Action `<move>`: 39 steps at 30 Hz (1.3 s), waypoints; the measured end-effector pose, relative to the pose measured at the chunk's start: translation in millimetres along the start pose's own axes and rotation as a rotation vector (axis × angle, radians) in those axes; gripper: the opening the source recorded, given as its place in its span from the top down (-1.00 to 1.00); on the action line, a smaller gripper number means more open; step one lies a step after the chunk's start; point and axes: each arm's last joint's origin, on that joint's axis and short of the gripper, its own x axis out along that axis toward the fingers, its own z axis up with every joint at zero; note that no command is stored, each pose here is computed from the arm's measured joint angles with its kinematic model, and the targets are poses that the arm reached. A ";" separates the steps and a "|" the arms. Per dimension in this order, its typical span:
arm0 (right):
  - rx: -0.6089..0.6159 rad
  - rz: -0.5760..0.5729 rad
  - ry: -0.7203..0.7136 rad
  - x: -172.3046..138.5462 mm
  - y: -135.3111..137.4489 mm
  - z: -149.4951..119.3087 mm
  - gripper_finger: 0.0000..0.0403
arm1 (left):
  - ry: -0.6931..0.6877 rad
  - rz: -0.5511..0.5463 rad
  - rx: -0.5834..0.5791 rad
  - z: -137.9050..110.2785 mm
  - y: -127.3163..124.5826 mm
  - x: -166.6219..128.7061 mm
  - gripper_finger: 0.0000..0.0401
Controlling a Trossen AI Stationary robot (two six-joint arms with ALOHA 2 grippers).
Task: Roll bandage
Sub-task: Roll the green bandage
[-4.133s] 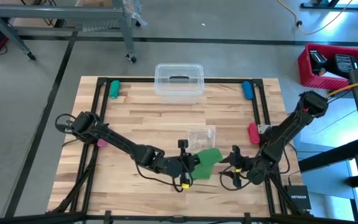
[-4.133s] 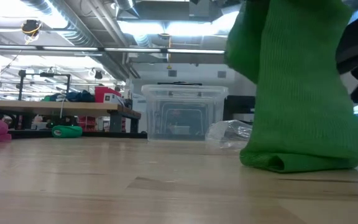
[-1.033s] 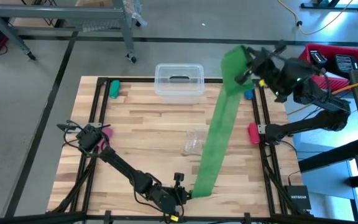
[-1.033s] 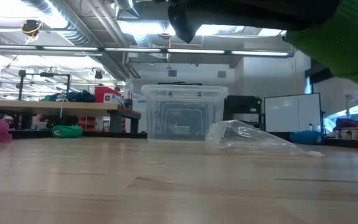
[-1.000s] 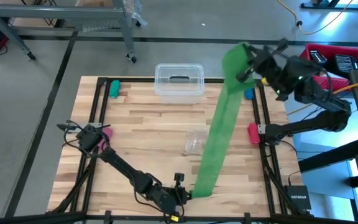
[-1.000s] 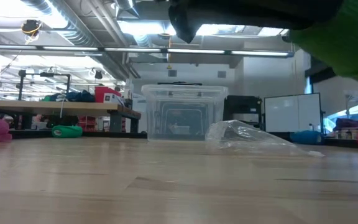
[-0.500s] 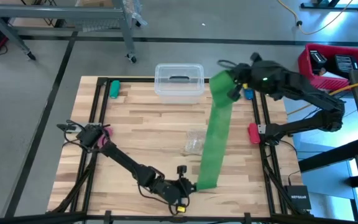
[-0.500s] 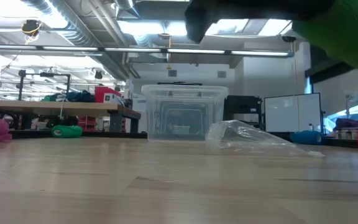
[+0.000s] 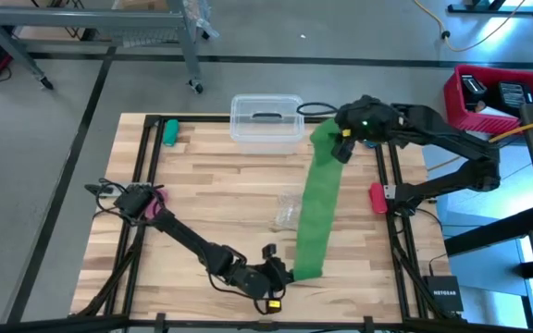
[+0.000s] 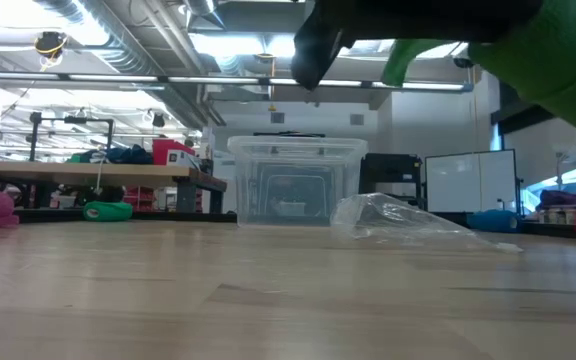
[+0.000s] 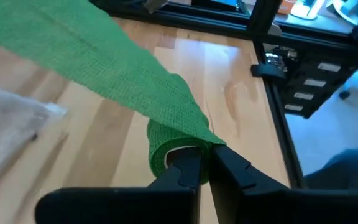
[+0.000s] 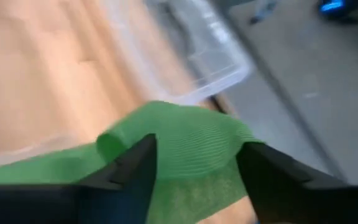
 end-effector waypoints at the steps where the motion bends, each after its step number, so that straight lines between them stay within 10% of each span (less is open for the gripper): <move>1: 0.015 0.052 0.009 -5.7 -0.4 0.0 -0.17 | 0.001 -0.001 -0.021 -0.2 -0.2 -0.1 0.95; 6: 0.062 0.180 0.052 -26.0 -3.3 -1.3 -0.35 | 0.005 -0.014 -0.078 -0.2 -0.9 -0.2 0.95; 13: 0.055 0.016 -0.038 -18.0 -5.3 11.8 -0.38 | 0.052 -0.182 -0.101 2.8 -4.4 0.8 0.95; 30: 0.051 0.380 0.339 0.0 12.3 -6.8 -0.38 | 0.140 -0.328 -0.126 6.2 -4.5 -1.4 0.95; 39: 0.008 0.468 -0.013 -70.2 17.7 -27.2 -0.38 | -0.043 -0.392 -0.046 84.5 4.2 -61.6 0.95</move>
